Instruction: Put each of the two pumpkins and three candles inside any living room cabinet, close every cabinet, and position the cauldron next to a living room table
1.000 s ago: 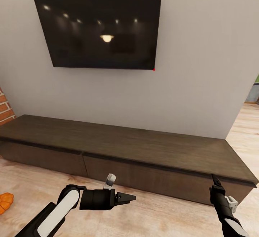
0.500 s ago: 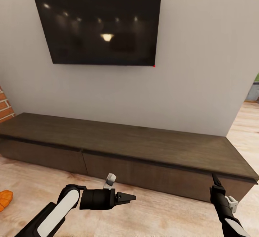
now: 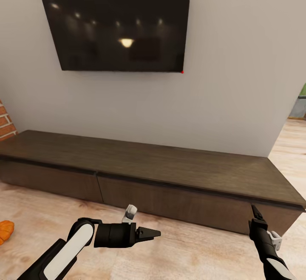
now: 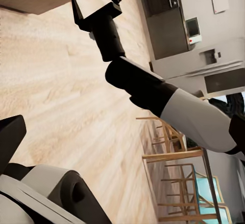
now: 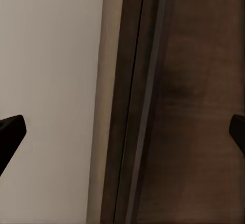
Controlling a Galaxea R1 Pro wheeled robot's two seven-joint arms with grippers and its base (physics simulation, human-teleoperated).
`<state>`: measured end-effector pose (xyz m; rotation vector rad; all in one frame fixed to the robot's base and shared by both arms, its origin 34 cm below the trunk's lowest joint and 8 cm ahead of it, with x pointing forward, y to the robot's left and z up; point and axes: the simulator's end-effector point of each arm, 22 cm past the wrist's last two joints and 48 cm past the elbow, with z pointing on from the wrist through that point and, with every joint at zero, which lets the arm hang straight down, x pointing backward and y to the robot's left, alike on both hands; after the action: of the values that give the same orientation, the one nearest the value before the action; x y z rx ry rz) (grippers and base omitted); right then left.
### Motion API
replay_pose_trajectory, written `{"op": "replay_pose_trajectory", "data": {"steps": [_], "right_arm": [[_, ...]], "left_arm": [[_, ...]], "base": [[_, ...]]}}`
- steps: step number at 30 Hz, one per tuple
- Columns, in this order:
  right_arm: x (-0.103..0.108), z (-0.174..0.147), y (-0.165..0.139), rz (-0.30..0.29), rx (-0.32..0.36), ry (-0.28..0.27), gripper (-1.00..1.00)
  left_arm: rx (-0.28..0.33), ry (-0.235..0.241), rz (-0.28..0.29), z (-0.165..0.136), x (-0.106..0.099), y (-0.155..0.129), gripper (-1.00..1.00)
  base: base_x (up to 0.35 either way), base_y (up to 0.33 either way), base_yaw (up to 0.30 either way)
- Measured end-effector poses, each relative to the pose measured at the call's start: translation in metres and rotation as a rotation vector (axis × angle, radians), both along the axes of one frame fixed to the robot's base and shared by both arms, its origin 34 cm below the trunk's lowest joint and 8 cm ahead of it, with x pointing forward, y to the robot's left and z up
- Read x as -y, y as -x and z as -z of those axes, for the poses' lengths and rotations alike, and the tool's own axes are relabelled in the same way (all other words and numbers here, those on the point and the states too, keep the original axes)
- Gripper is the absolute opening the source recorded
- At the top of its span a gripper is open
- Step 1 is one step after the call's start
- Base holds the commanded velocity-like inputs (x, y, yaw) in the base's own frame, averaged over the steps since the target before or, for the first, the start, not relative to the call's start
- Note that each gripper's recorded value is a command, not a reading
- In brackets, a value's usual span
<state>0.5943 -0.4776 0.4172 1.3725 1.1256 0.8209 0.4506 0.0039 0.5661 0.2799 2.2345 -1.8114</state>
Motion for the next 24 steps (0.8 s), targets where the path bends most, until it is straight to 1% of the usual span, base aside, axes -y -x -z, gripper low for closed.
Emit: {"op": "replay_pose_trajectory", "data": {"steps": [4,15,20,24], "right_arm": [[0.001,0.008,0.002,0.0,-0.01,0.002,1.0],[0.0,0.008,0.001,-0.004,-0.009,0.005,1.0],[-0.001,-0.001,0.0,-0.01,0.027,0.019,1.0],[-0.001,-0.003,0.0,-0.011,0.039,0.023,1.0]], "left_arm": [[-0.011,0.001,0.001,0.007,0.0,0.0,1.0],[-0.011,0.001,-0.001,0.007,-0.001,0.0,1.0],[-0.011,0.001,-0.001,0.007,-0.001,0.0,1.0],[-0.011,0.001,-0.001,0.007,-0.001,0.0,1.0]], "base": [[0.0,0.0,0.0],[0.0,0.0,0.0],[0.0,0.0,0.0],[0.0,0.0,0.0]]}}
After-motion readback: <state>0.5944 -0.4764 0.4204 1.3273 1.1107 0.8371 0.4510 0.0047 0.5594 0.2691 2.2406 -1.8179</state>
